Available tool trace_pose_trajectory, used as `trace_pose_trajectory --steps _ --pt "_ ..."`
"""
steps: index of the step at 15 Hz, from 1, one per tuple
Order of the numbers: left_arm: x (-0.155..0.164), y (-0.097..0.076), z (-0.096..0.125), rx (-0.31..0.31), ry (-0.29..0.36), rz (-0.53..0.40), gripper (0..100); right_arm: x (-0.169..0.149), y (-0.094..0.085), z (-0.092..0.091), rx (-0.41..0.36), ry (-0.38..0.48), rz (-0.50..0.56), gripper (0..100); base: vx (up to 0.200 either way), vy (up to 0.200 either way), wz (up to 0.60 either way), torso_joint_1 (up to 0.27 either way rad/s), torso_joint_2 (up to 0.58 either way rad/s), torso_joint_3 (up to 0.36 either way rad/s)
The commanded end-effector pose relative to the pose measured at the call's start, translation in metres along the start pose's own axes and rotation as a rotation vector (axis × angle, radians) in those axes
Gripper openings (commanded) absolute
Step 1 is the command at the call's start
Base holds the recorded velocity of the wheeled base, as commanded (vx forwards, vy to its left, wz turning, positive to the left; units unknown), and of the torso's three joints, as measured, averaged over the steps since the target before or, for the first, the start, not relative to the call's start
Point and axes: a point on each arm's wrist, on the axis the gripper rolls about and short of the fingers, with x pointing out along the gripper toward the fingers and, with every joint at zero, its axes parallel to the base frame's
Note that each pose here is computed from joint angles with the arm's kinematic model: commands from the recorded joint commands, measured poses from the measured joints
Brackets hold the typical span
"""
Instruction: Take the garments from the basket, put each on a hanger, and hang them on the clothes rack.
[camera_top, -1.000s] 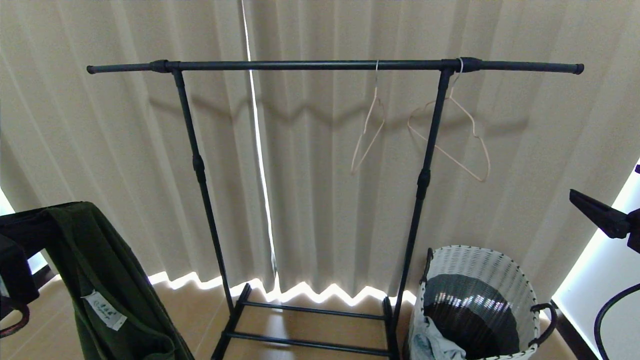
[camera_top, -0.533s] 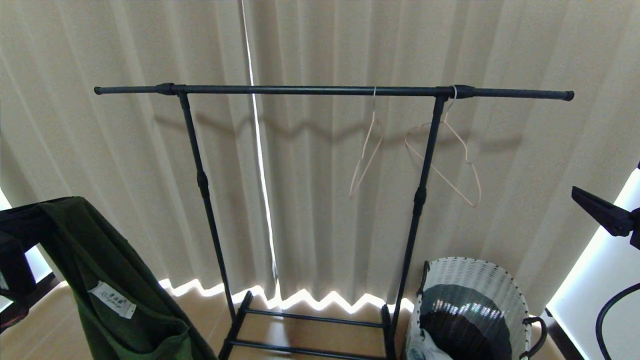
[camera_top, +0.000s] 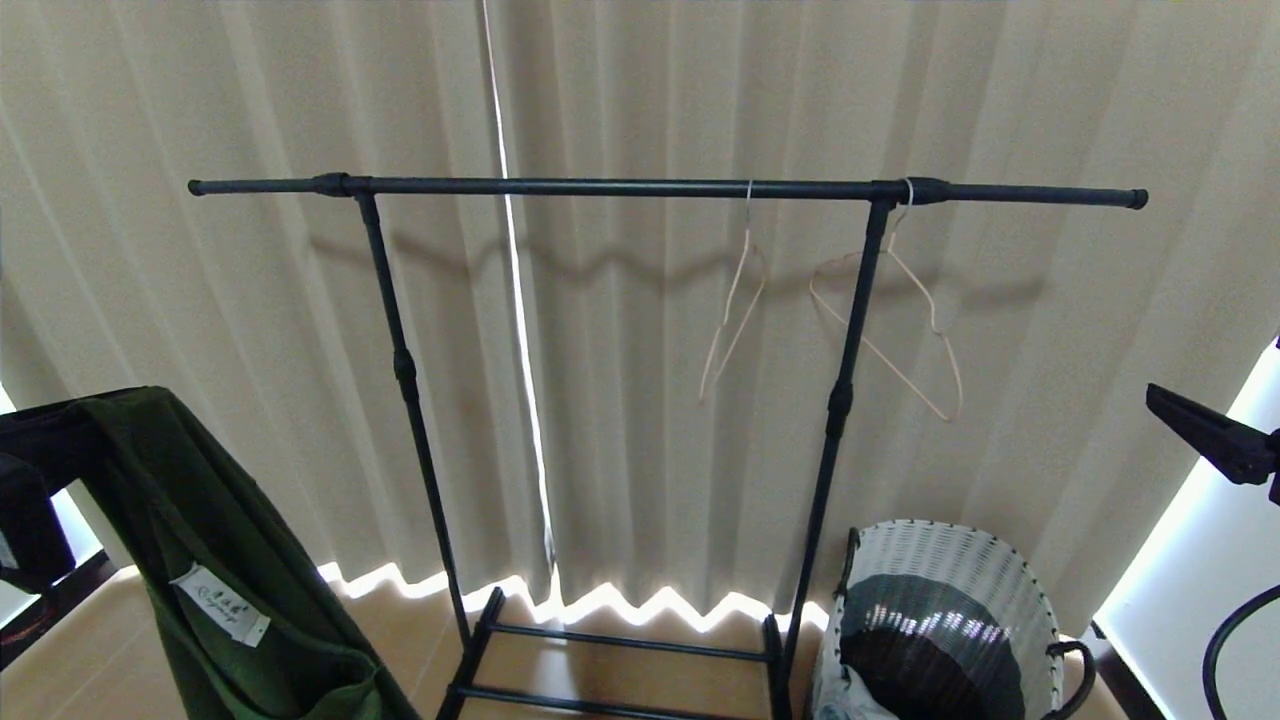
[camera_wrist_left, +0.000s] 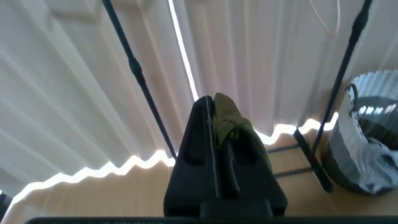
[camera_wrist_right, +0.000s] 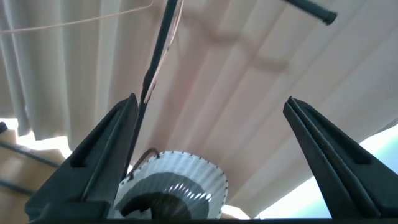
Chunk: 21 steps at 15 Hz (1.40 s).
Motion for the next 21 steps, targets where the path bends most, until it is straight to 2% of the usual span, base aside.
trace_pose_trajectory --steps 1,11,12,14,16,19,21 --pt "0.003 0.000 -0.002 -0.001 0.013 -0.003 0 0.000 0.000 0.002 0.001 0.001 0.004 100 0.200 0.000 0.00 0.002 -0.01 0.002" --pt "0.007 -0.003 -0.014 -0.002 0.061 -0.017 0 0.009 -0.002 0.000 0.008 0.024 0.020 100 0.200 0.000 0.00 0.006 0.00 0.000" --pt "0.008 -0.003 -0.017 0.000 0.073 -0.020 0 0.011 -0.002 0.001 0.013 0.032 0.025 100 0.000 0.000 0.00 0.000 0.00 0.000" --pt "0.011 -0.004 -0.021 0.000 0.079 -0.021 0 0.016 -0.005 0.009 0.082 0.036 0.035 100 0.000 0.000 0.00 0.000 0.00 0.000" --pt "0.016 -0.004 -0.022 0.001 0.059 -0.014 0 0.021 0.000 0.022 0.175 0.098 0.102 100 0.000 0.000 0.00 0.000 0.00 0.000" --pt "0.024 0.001 -0.025 0.010 0.061 0.022 0 0.021 0.007 0.034 0.195 0.255 0.193 100 0.000 0.000 0.00 0.000 0.00 0.000" --pt "0.025 0.002 -0.024 0.014 0.046 0.025 0 0.040 0.012 0.033 0.193 0.325 0.221 100 0.000 0.000 0.00 0.000 0.00 0.000"
